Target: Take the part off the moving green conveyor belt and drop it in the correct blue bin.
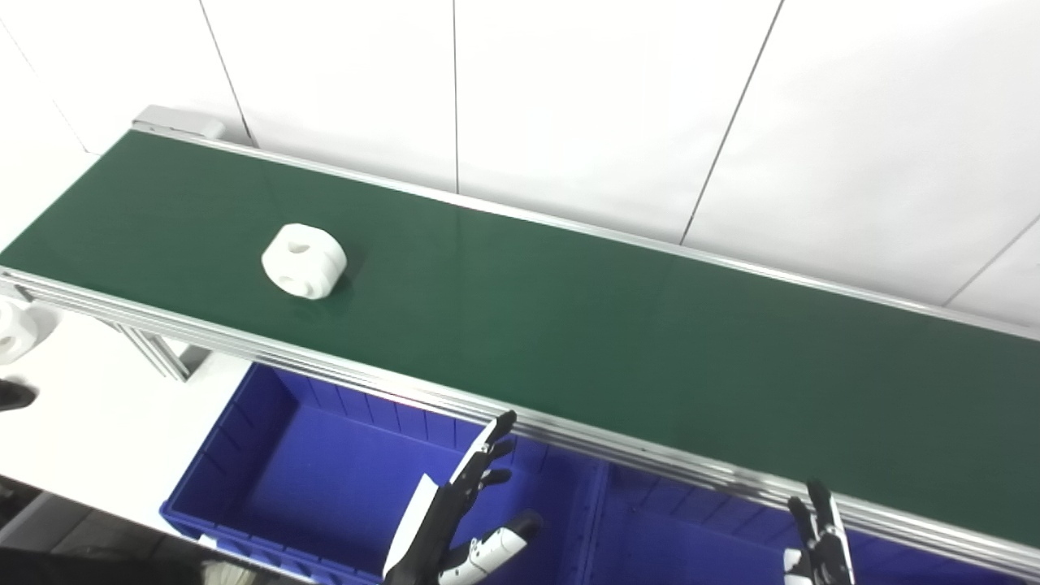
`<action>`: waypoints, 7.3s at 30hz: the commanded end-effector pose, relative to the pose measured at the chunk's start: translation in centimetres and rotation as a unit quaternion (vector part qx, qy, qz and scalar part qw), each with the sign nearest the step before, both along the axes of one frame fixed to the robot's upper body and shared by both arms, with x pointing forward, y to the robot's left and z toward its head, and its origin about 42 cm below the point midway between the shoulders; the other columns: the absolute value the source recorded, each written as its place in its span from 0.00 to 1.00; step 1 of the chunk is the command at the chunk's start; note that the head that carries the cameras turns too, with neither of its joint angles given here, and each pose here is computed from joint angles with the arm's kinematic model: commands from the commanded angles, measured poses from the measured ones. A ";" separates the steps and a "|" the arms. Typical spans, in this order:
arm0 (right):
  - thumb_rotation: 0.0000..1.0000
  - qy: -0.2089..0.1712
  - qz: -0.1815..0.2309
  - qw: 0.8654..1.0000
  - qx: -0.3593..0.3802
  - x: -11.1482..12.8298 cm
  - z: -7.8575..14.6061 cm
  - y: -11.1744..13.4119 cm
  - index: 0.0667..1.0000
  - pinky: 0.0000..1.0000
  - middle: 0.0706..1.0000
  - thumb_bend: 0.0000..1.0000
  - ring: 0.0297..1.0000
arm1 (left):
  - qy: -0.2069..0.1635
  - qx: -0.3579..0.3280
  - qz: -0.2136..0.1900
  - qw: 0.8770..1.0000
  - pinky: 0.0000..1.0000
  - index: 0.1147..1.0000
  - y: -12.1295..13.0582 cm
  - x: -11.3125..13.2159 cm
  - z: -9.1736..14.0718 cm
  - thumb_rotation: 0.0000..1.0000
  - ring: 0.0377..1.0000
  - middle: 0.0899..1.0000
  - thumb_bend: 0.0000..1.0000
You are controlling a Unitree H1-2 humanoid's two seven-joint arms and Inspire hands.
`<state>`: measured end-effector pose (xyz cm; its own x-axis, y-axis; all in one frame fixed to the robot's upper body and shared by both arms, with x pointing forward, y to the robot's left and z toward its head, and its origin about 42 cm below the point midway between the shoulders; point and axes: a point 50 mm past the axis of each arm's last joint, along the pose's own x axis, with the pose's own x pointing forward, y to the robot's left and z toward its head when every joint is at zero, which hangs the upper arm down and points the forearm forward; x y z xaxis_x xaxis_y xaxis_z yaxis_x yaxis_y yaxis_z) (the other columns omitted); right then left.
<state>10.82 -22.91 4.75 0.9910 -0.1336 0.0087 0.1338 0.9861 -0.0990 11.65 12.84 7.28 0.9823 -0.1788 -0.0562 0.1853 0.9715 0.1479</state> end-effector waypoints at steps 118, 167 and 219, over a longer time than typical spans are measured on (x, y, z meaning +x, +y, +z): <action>0.53 -0.048 0.012 0.999 0.022 2.3 1.1 4.6 0.89 0.70 0.83 0.50 0.71 | 0.082 0.007 -0.033 0.996 0.75 0.43 4.6 26.9 2.9 0.06 0.61 0.46 0.50; 0.53 -0.038 0.018 0.999 0.019 2.7 6.3 4.6 0.86 0.70 0.82 0.56 0.66 | -0.168 0.560 -0.266 0.766 0.62 0.39 10.2 9.9 9.9 0.00 0.58 0.47 0.52; 0.70 0.013 -0.043 0.999 0.012 3.7 6.2 10.8 0.83 0.74 0.82 0.50 0.76 | 0.031 -0.012 -0.055 0.998 1.00 1.00 4.8 7.1 4.4 0.83 1.00 1.00 0.72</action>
<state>13.59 -15.01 9.63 0.9800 -0.1953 -0.0381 0.1865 0.9683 -0.1662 18.53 17.68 10.91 0.9442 -0.2825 -0.1691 0.3020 0.9478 0.1024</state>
